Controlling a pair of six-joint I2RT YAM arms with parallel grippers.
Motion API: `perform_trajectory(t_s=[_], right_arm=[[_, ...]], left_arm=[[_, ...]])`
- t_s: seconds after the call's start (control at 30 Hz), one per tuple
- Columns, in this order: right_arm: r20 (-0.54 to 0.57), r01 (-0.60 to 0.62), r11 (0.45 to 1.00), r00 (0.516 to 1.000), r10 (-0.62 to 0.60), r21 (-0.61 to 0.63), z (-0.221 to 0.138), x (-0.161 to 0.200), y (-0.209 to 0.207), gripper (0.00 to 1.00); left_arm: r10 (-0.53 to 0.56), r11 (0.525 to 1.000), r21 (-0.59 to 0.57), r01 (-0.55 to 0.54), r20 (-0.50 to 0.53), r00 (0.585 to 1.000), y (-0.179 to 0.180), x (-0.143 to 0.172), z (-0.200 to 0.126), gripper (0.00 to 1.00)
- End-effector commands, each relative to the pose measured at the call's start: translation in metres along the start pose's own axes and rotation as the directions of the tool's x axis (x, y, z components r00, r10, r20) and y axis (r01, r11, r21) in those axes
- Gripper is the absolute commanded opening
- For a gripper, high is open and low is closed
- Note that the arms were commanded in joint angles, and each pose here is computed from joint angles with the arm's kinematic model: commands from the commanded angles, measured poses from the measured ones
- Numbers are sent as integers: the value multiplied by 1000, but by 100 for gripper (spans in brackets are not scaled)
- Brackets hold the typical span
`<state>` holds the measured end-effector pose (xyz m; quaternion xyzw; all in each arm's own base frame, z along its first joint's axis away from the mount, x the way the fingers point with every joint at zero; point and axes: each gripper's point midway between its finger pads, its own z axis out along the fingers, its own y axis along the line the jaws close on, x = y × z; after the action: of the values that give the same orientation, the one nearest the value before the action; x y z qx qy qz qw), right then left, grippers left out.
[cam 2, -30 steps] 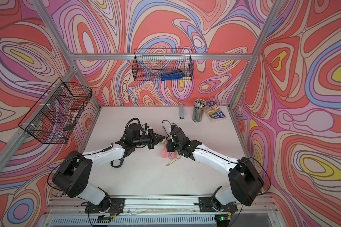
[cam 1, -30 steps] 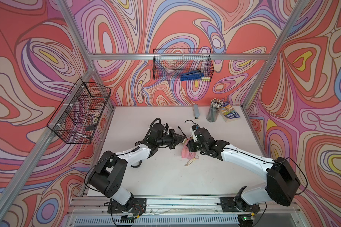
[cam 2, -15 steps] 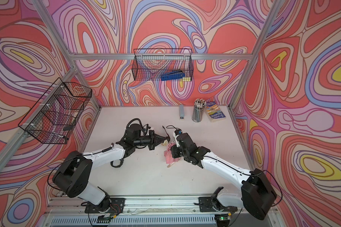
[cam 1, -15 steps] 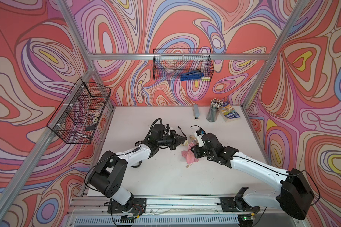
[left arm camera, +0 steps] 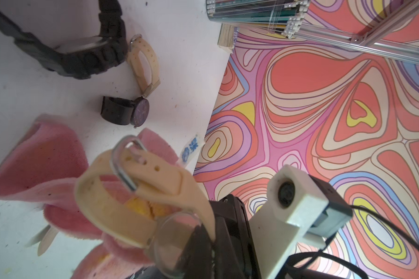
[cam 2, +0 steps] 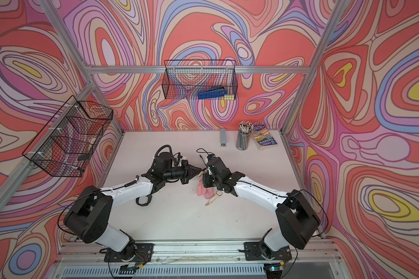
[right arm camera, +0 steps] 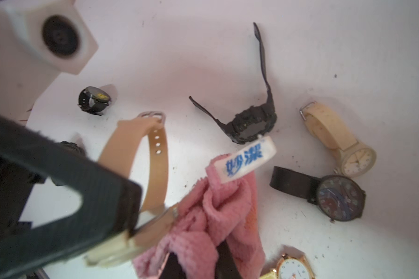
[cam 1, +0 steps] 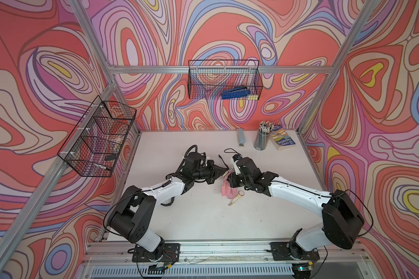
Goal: Wipe the watch dial
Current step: Place the watch at the center of the board.
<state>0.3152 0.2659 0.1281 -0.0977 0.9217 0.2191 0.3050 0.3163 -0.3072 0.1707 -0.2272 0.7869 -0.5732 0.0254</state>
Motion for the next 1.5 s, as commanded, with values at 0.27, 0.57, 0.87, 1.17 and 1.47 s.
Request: perform_trajectory(t_s=[0.27, 0.57, 0.87, 1.17, 1.47], right_arm=[[151, -24, 990, 988, 3, 137, -37, -34, -34, 2], [173, 15, 995, 985, -31, 97, -42, -36, -27, 3], [164, 24, 998, 986, -33, 57, -36, -30, -22, 4], [141, 20, 999, 990, -26, 46, -28, -23, -23, 3], [148, 25, 999, 988, -31, 41, -31, -26, -21, 4]], left_arm=[[-56, 910, -407, 84, 80, 995, 94, -1, -48, 0], [-167, 809, -557, 185, 84, 982, 141, -5, -41, 0], [-195, 762, -615, 203, 81, 977, 153, -14, -31, 9], [-169, 724, -663, 192, 99, 981, 156, -15, -41, 44], [-64, 704, -691, 162, 165, 984, 135, -20, -83, 67]])
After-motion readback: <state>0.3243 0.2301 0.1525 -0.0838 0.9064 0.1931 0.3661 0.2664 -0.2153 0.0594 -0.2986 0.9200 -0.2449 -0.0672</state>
